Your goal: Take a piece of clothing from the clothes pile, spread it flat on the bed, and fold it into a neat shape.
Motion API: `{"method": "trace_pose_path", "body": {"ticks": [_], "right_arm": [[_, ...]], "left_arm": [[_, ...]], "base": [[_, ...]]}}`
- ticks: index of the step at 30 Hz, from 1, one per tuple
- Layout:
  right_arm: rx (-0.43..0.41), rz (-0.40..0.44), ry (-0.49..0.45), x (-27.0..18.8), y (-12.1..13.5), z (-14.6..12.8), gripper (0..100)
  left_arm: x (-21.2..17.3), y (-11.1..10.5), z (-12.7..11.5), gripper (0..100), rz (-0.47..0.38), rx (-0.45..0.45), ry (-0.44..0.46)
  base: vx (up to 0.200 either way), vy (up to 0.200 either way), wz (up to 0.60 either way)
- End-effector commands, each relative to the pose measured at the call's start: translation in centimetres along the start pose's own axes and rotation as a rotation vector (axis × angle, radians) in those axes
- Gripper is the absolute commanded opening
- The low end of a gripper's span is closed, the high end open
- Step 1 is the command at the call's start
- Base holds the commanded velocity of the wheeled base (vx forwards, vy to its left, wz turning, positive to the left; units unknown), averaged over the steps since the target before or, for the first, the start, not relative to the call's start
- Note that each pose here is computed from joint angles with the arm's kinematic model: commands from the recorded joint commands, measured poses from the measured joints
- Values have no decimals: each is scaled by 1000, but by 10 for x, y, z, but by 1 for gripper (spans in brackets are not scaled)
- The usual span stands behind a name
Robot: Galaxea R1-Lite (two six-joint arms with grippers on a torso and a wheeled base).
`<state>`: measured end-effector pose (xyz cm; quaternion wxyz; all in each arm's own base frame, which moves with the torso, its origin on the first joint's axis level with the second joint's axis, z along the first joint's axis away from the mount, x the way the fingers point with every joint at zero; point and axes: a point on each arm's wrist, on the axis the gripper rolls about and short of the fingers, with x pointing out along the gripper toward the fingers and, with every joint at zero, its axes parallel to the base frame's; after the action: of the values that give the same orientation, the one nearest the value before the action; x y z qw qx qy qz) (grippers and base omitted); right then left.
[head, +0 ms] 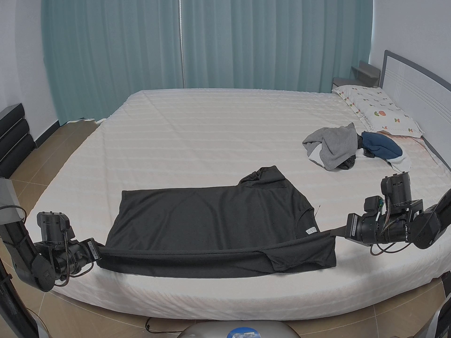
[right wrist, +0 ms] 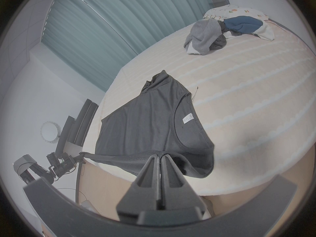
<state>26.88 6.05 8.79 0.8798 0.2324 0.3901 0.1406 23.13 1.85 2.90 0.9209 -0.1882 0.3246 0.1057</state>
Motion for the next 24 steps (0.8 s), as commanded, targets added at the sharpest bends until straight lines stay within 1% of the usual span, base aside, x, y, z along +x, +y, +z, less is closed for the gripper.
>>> {"method": "trace_pose_path", "body": {"ticks": [1,9,13,19,24], "right_arm": [[-14,18,-33,-15,5,0,0],[-35,8,-12,-27,2,-15,0],[-39,6,-9,-31,1,-19,0],[-40,7,-8,-27,2,-16,0],[-36,3,1,-10,0,-7,0]], "left_arm": [[-14,-1,-2,0,-13,4,-16],[-22,2,-10,0,-17,9,11],[-25,3,-11,0,-16,29,13],[-20,0,-4,0,-26,29,-11],[-9,-4,4,0,-33,27,-26]], "base": [[0,0,0],[0,0,0],[0,0,0],[0,0,0],[0,0,0]]}}
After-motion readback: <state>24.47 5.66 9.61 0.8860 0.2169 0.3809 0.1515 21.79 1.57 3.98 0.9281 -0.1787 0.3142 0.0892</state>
